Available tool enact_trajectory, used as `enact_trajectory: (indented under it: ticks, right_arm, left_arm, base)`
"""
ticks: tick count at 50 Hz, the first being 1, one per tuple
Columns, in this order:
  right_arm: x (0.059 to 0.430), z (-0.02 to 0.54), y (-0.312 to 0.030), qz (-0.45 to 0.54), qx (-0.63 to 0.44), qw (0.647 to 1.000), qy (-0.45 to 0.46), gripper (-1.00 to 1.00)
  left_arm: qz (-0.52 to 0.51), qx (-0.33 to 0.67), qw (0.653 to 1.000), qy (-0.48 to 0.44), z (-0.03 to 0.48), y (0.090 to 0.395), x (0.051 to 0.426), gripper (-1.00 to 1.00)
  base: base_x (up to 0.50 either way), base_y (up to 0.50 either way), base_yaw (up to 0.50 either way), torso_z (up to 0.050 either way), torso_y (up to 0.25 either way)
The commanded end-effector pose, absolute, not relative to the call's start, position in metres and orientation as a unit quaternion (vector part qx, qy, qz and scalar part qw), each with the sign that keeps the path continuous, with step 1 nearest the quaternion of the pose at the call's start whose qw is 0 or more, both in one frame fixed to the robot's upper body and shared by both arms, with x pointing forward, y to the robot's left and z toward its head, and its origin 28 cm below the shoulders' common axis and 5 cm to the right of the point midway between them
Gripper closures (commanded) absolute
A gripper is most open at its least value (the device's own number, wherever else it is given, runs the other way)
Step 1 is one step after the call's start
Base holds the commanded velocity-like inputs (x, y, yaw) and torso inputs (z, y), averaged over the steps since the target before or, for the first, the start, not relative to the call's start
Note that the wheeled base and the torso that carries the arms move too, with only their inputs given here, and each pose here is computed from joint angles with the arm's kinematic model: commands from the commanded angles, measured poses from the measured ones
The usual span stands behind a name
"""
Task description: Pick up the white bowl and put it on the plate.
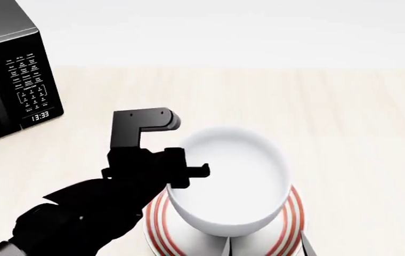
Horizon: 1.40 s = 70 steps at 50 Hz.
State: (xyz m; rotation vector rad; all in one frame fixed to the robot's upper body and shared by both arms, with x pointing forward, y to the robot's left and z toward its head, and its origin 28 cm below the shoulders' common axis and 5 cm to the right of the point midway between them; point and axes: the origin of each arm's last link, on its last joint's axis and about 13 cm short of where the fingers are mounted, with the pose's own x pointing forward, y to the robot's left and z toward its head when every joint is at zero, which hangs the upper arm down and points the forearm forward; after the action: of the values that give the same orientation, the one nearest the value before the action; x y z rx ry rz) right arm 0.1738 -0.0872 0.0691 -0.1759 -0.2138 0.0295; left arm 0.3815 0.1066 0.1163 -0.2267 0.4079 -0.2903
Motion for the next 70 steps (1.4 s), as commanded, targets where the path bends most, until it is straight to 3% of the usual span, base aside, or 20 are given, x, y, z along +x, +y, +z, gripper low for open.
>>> enact_trajectory:
  ticks: [1, 70]
  right_arm:
    - [0.174, 0.068, -0.087, 0.016, -0.089, 0.990, -0.105, -1.00]
    - [0.174, 0.068, -0.087, 0.020, -0.091, 0.990, -0.105, -1.00]
  left_arm:
    - [-0.138, -0.118, 0.965, 0.191, 0.118, 0.108, 0.385, 1.00]
    - [-0.137, -0.131, 0.959, 0.208, 0.101, 0.111, 0.380, 1.00]
  base:
    - [0.00, 0.00, 0.00, 0.000, 0.000]
    - [0.00, 0.00, 0.00, 0.000, 0.000]
